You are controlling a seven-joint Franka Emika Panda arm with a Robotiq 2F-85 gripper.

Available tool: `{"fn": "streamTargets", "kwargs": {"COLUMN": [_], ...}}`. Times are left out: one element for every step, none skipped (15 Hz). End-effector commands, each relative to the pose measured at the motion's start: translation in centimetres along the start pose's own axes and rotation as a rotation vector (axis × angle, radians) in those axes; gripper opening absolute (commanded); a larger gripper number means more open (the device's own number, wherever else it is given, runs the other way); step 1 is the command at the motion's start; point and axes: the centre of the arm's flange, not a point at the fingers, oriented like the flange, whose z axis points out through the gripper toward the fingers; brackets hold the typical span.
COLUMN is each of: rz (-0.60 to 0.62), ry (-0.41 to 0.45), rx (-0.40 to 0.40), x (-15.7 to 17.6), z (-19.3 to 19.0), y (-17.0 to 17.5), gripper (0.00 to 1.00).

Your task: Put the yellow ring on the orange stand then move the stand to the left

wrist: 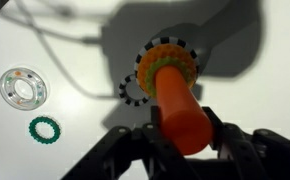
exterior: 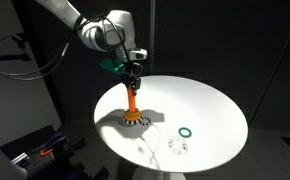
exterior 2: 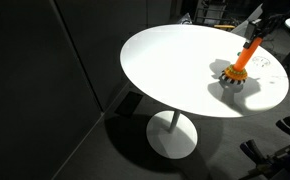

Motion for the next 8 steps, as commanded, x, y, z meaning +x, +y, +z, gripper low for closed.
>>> {"fn": "streamTargets", "kwargs": {"rz": [-0.034, -0.035, -0.036, -0.037, -0.036, -0.036, -0.036, -0.037], "ry": [0.029, 0.031, 0.031, 0.03, 0.026, 0.027, 0.016, 0.009], "rx": [-0.008, -0.007, -0.007, -0.007, -0.007, -0.005, -0.001, 0.0], "x": [-1.65, -1.75, -1.81, -1.88, -1.98, -2.0, -2.07, -2.13], "z": [-0.14, 0.07, 0.26, 0.41, 0.49, 0.38, 0.15, -0.01], "y": [-0.15, -0.16, -0.17, -0.17, -0.13, -0.1, -0.04, 0.0], "gripper": [0.19, 0.19, 0.19, 0.19, 0.41, 0.69, 0.7, 0.77]}}
